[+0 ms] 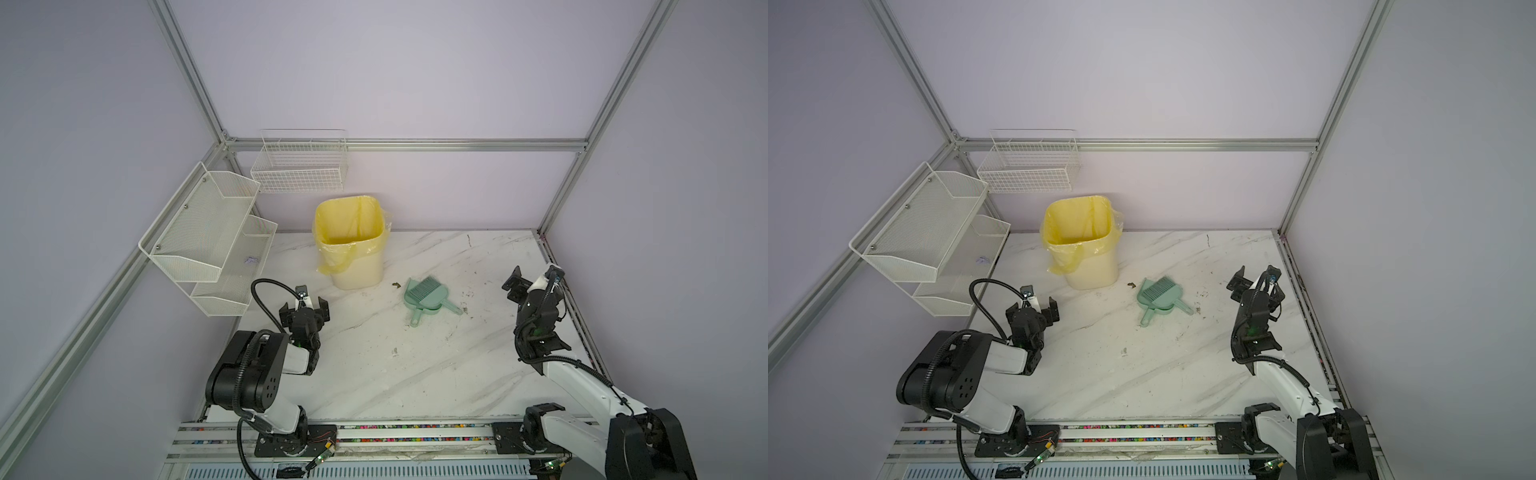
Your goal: Sweep away the paper scraps from the table
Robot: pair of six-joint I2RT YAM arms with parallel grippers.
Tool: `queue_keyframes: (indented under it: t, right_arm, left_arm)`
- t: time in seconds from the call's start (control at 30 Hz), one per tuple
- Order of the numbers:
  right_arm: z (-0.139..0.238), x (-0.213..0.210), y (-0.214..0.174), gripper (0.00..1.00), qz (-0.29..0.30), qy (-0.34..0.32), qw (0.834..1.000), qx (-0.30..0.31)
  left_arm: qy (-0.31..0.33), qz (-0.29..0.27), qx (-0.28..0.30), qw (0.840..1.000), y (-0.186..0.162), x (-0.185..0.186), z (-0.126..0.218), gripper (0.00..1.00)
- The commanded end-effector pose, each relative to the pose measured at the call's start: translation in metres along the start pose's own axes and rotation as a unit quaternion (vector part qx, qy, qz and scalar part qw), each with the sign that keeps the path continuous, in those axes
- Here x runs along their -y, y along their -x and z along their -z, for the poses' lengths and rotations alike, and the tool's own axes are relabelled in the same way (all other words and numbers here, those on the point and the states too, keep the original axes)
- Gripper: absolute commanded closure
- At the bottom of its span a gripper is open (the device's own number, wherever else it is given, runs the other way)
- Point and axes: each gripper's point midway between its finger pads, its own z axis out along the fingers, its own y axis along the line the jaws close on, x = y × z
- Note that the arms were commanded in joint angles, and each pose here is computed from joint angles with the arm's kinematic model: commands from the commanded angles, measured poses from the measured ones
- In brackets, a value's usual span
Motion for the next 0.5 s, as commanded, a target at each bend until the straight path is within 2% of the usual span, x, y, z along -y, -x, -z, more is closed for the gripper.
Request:
queue_keyframes:
  t: [0.0, 0.47]
  right_arm:
    - [-0.001, 0.001, 0.013, 0.03, 0.022, -0.001, 0.999, 0.045]
    - [-0.012, 0.009, -0.024, 0.03, 0.007, -0.010, 0.997, 0.076]
  left_arm:
    - [-0.004, 0.011, 0.047, 0.999, 0.037, 0.003, -0.008, 0.00]
    - [-0.004, 0.012, 0.046, 0.999, 0.036, 0.002, -0.009, 0.00]
